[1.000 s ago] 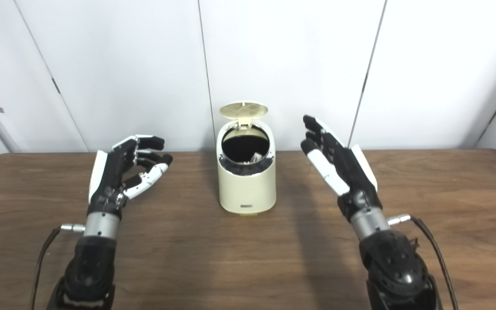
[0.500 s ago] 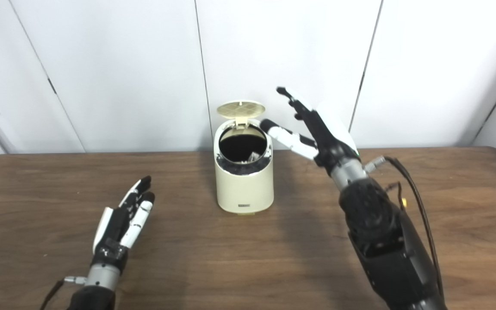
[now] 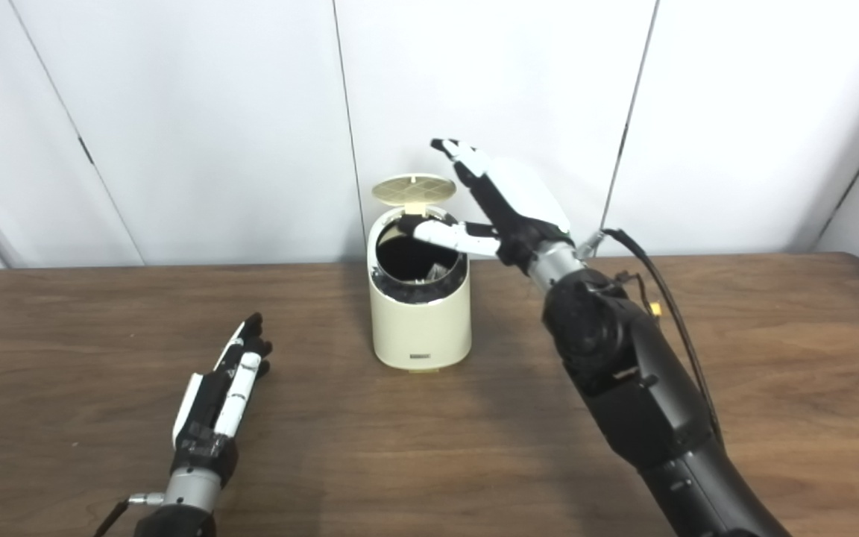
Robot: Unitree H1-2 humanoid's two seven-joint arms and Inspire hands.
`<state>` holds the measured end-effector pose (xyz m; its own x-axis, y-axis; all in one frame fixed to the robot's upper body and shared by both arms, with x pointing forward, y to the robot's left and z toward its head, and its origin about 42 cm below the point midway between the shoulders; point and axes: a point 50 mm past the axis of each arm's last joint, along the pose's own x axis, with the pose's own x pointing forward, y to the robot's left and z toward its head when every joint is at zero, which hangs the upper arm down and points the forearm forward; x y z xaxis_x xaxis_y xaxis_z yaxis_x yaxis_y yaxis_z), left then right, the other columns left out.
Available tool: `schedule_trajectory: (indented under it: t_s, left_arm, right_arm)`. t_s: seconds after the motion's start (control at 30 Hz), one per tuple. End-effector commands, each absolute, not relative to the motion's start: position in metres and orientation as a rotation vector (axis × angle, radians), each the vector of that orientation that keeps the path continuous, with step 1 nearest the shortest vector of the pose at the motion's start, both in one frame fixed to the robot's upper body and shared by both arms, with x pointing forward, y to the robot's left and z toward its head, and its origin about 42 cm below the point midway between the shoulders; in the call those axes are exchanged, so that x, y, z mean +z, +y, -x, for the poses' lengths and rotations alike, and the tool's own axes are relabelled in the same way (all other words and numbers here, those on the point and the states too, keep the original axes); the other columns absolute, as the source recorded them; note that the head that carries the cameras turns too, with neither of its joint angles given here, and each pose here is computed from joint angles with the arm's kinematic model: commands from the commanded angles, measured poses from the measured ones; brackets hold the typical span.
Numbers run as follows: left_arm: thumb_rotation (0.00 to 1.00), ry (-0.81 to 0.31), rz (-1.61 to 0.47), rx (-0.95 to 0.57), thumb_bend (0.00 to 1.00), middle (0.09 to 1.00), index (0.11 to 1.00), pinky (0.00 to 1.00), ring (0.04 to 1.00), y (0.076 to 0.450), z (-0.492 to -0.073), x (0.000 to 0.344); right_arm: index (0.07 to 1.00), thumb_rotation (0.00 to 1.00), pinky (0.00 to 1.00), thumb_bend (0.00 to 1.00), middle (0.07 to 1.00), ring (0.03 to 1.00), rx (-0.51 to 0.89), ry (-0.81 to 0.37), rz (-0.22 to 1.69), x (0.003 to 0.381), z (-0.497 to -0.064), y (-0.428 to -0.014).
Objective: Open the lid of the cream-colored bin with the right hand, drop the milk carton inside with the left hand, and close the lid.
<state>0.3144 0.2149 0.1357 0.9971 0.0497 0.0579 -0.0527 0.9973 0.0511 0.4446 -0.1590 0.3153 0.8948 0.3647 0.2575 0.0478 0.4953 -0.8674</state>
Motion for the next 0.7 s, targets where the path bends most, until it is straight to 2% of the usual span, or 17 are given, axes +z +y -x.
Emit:
schedule_trajectory:
  t_s: [0.0,0.17,0.3,0.47,0.67]
  left_arm:
    - [0.83,-0.130,-0.043,0.057,0.48,0.982,1.000,0.95,0.934,0.212,-0.320,0.148]
    - [0.83,-0.128,-0.032,0.057,0.47,0.974,1.000,0.93,0.924,0.209,-0.320,0.148]
    - [0.82,-0.122,-0.030,0.052,0.45,0.983,1.000,0.94,0.927,0.209,-0.322,0.147]
    - [0.77,-0.118,-0.004,0.062,0.45,0.985,1.000,0.88,0.918,0.208,-0.324,0.147]
    - [0.76,-0.120,0.001,0.075,0.45,0.985,1.000,0.87,0.914,0.210,-0.324,0.147]
  right_arm:
    - [0.959,0.89,0.94,0.61,0.994,1.000,0.172,-0.563,1.099,0.349,-0.446,-0.153]
    - [0.916,0.82,0.96,0.60,0.962,1.000,0.166,-0.577,1.146,0.352,-0.433,-0.155]
    - [0.895,0.81,0.95,0.60,0.944,1.000,0.138,-0.588,1.198,0.355,-0.419,-0.161]
    - [0.860,0.82,0.94,0.60,0.951,1.000,0.103,-0.563,1.235,0.355,-0.406,-0.173]
    - [0.813,0.82,0.95,0.59,0.971,1.000,0.083,-0.539,1.249,0.352,-0.397,-0.179]
